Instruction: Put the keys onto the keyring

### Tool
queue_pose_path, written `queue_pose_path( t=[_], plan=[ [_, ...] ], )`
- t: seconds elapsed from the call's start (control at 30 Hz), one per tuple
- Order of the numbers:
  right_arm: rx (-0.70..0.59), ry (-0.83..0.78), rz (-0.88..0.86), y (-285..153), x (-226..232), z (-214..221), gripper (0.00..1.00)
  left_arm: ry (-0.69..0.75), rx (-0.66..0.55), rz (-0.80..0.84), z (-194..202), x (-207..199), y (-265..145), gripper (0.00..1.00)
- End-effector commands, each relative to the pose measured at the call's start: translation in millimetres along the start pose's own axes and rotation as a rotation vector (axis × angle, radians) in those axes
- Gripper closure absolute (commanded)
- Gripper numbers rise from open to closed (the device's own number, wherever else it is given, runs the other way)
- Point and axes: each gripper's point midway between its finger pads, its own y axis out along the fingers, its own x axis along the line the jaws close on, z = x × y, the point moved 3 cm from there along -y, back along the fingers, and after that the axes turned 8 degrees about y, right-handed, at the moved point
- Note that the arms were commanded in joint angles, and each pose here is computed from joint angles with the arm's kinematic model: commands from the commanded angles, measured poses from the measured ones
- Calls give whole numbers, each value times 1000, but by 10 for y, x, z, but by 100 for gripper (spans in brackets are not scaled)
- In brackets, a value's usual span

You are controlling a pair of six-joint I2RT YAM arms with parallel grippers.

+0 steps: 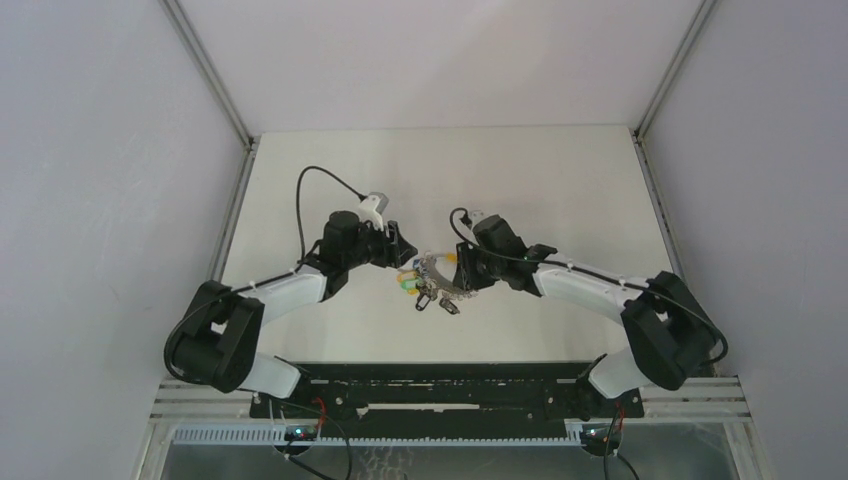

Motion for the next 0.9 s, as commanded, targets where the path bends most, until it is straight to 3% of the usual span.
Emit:
queue_pose_path(
  t=[0.0, 0.4, 0.87],
  plan=[
    [-8, 60, -145, 124, 279, -263, 72, 64, 8, 59, -158, -53, 142, 42],
    [67, 103, -125, 427, 199, -304, 82, 83, 83, 63, -155, 49, 445, 45],
    [101, 103, -55, 524, 89, -248, 81, 55, 108, 61, -70, 87, 524, 45]
  ],
)
